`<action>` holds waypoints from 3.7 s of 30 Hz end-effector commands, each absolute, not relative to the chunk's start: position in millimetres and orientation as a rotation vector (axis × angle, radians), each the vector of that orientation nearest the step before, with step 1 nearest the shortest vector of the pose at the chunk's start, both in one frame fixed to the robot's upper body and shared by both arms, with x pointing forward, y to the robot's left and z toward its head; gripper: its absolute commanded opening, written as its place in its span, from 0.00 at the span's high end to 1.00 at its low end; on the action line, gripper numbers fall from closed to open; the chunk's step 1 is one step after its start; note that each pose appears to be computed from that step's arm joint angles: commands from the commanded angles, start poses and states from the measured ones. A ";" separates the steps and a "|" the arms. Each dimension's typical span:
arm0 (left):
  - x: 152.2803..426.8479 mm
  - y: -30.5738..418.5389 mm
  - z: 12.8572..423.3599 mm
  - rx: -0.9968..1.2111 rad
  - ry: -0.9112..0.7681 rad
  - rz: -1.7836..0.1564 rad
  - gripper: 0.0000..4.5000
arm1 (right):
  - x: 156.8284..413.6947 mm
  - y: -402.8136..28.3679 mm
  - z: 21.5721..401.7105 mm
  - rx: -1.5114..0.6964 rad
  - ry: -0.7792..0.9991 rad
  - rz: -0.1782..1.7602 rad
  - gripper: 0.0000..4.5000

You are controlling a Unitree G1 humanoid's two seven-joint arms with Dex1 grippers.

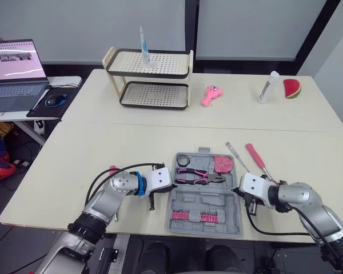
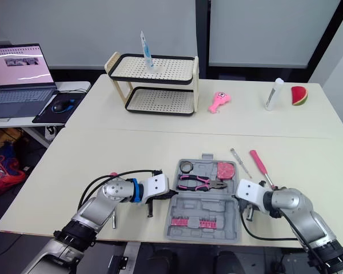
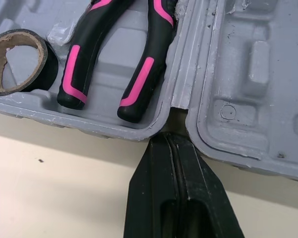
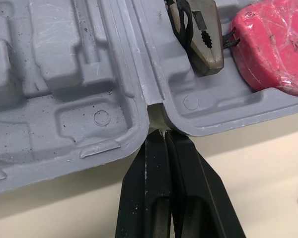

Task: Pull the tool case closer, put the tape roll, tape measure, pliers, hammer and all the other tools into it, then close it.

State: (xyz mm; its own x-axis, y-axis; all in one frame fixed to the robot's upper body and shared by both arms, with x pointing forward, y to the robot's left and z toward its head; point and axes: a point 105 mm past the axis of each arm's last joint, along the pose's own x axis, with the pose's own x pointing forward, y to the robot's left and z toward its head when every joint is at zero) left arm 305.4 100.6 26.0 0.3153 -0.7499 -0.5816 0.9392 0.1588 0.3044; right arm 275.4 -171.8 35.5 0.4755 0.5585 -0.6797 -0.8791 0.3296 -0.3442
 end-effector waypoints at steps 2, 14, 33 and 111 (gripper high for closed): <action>313.4 85.4 30.5 0.715 0.269 -1.253 1.00 | 283.7 -156.0 49.9 -0.762 0.392 1.024 1.00; 321.3 86.8 30.6 0.742 0.259 -1.258 1.00 | 293.5 -160.8 43.8 -0.765 0.394 0.998 1.00; 332.1 90.7 28.5 0.825 0.222 -1.220 1.00 | 310.6 -158.7 44.8 -0.762 0.363 0.958 1.00; 258.7 382.3 127.5 0.308 0.375 -0.511 0.00 | 254.4 -332.3 153.2 -0.470 0.350 0.607 0.00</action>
